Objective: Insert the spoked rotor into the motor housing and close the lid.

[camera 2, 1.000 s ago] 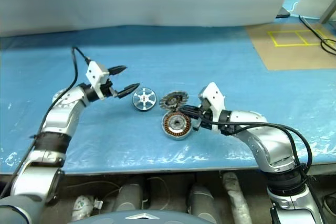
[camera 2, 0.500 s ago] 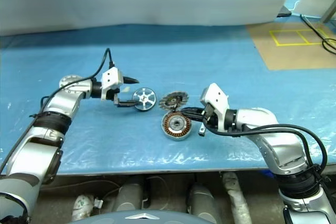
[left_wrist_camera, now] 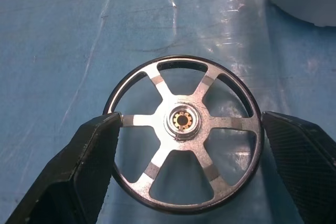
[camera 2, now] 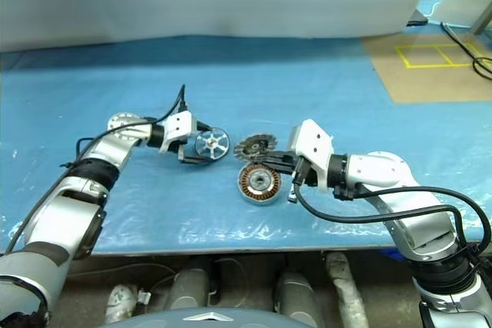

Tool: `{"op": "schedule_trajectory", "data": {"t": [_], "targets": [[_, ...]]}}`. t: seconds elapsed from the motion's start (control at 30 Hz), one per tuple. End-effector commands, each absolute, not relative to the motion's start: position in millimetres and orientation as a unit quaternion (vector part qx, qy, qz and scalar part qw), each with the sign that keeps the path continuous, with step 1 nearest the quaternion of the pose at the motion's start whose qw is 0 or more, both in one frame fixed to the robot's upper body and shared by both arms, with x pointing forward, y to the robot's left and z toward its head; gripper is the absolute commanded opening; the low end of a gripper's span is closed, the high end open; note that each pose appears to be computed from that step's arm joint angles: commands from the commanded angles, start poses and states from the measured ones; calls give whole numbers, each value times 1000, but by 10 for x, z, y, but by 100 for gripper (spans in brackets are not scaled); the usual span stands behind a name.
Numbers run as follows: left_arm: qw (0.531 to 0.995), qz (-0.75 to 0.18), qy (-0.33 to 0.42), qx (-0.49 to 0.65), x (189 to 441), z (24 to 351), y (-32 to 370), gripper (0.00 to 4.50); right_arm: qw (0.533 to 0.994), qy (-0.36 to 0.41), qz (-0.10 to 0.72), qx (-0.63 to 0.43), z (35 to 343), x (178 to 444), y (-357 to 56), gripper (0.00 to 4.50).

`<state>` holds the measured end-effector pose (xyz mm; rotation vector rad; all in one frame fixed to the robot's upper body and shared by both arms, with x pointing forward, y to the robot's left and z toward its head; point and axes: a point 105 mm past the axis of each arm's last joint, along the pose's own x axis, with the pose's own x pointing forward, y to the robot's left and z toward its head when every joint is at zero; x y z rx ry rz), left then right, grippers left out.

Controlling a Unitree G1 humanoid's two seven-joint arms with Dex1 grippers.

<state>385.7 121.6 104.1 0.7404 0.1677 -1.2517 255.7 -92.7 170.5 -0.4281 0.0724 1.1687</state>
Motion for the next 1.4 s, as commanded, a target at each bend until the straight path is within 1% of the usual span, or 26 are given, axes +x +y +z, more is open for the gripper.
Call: {"op": "schedule_trajectory", "data": {"t": [0.03,0.17,0.23,0.33,0.4,0.57,0.67,0.77,1.0,1.1,1.2,1.4], "targets": [[750,-562,64,343,3928,1163,1166,450,809,16,547,-214,1756,2545,-907,5],[771,-551,80,309,3972,1173,1148,450,812,17,541,-219,1721,2567,-935,5],[779,-543,99,298,3991,1143,1173,450,813,17,538,-223,1711,2579,-945,5],[769,-540,122,319,3978,1050,1218,450,814,16,534,-227,1701,2594,-951,5],[772,-531,128,324,3999,1032,1231,450,814,16,532,-231,1688,2601,-951,5],[791,-539,131,257,4003,1145,1181,450,815,17,530,-236,1672,2597,-953,5],[786,-559,136,227,3943,1195,1217,450,814,19,529,-239,1669,2591,-957,5],[786,-560,143,221,3922,1182,1267,450,814,21,528,-240,1661,2589,-955,5],[797,-554,114,211,3936,1248,1254,450,813,24,528,-245,1645,2602,-956,5],[815,-542,79,192,3991,1374,1205,391,811,25,530,-247,1639,2604,-955,0],[821,-538,83,171,4006,1407,1204,287,808,27,532,-251,1626,2602,-952,0],[812,-536,132,190,3966,1236,1290,287,807,29,535,-249,1617,2603,-945,0]]}}
